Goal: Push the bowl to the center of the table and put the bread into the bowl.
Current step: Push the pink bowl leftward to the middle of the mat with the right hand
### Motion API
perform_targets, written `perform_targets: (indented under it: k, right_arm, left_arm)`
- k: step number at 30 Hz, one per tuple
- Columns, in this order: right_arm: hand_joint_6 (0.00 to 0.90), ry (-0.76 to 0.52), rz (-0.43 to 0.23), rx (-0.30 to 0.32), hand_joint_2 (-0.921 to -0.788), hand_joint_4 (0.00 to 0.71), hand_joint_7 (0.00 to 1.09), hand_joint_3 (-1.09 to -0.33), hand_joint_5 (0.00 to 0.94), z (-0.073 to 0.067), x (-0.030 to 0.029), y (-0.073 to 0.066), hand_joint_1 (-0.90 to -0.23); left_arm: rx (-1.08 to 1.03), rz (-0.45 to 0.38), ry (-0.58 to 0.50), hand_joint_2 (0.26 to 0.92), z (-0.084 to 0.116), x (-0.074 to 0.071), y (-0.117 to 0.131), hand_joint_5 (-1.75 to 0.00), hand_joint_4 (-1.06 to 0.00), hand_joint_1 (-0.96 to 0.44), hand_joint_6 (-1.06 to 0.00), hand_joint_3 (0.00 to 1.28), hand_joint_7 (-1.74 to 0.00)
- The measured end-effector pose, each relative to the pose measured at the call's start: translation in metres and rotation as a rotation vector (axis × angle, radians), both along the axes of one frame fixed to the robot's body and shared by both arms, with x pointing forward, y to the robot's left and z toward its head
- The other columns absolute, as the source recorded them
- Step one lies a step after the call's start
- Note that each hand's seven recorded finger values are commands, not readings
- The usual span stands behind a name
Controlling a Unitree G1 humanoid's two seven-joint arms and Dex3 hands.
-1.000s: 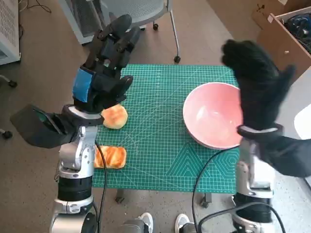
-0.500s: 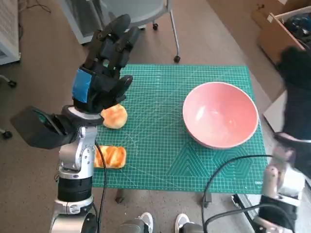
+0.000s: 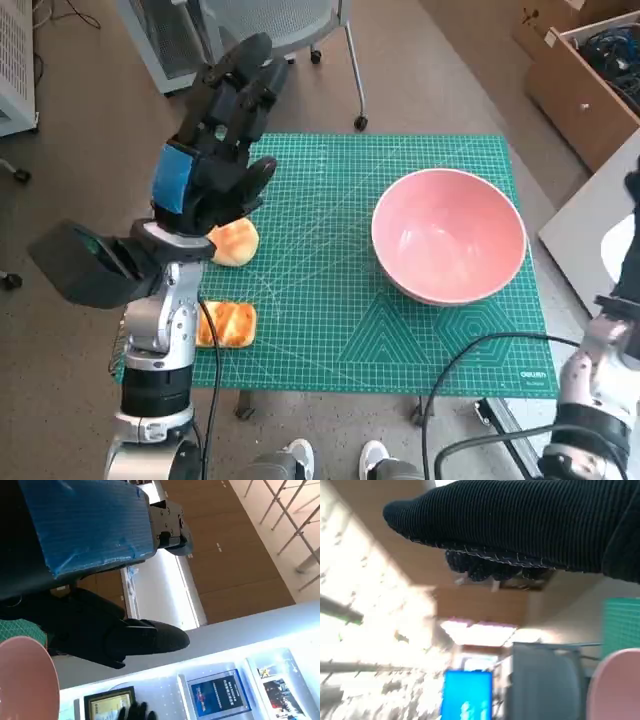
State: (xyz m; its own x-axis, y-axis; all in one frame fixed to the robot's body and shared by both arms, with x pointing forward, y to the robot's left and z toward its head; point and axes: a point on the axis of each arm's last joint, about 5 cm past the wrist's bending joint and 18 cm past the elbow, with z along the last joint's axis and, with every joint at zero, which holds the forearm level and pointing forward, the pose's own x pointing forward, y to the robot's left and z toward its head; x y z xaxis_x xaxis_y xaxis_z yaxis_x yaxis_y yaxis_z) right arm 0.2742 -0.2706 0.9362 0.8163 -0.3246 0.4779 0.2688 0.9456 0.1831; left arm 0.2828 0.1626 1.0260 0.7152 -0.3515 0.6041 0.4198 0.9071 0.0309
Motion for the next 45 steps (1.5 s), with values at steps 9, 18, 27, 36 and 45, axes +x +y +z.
perform_targets:
  k: [9, 18, 27, 36, 45]
  right_arm:
    - [0.208, 0.134, 0.048, 0.036, -0.921, 0.229, 0.24, -0.732, 0.005, -0.016, 0.0107, 0.012, -0.561]
    - [0.233, 0.247, 0.135, 0.065, -0.921, 0.247, 0.25, -0.75, 0.01, -0.028, 0.0206, 0.034, -0.59]
    - [0.213, 0.299, 0.24, 0.046, -0.921, 0.241, 0.24, -0.813, 0.003, -0.028, 0.032, 0.056, -0.572]
    - [0.203, 0.324, 0.333, 0.051, -0.921, 0.226, 0.24, -0.856, 0.0, -0.03, 0.0371, 0.075, -0.555]
    - [0.226, 0.315, 0.383, 0.063, -0.921, 0.254, 0.26, -0.849, 0.013, -0.025, 0.0428, 0.091, -0.554]
  left_arm:
    - [0.0, -0.003, 0.006, 0.921, -0.001, 0.001, 0.0, -0.29, 0.0, -0.61, 0.0, 0.31, -0.56]
    - [0.007, -0.003, 0.005, 0.921, -0.001, 0.001, 0.001, -0.29, 0.0, -0.61, 0.0, 0.31, -0.56]
    - [0.013, 0.004, 0.005, 0.921, 0.0, -0.001, 0.004, -0.27, 0.0, -0.6, 0.0, 0.32, -0.59]
    - [0.013, 0.014, 0.004, 0.921, 0.001, -0.005, 0.007, -0.24, 0.0, -0.59, 0.0, 0.33, -0.58]
    - [0.004, 0.012, 0.011, 0.92, 0.001, -0.009, 0.01, -0.21, 0.0, -0.56, 0.0, 0.32, -0.58]
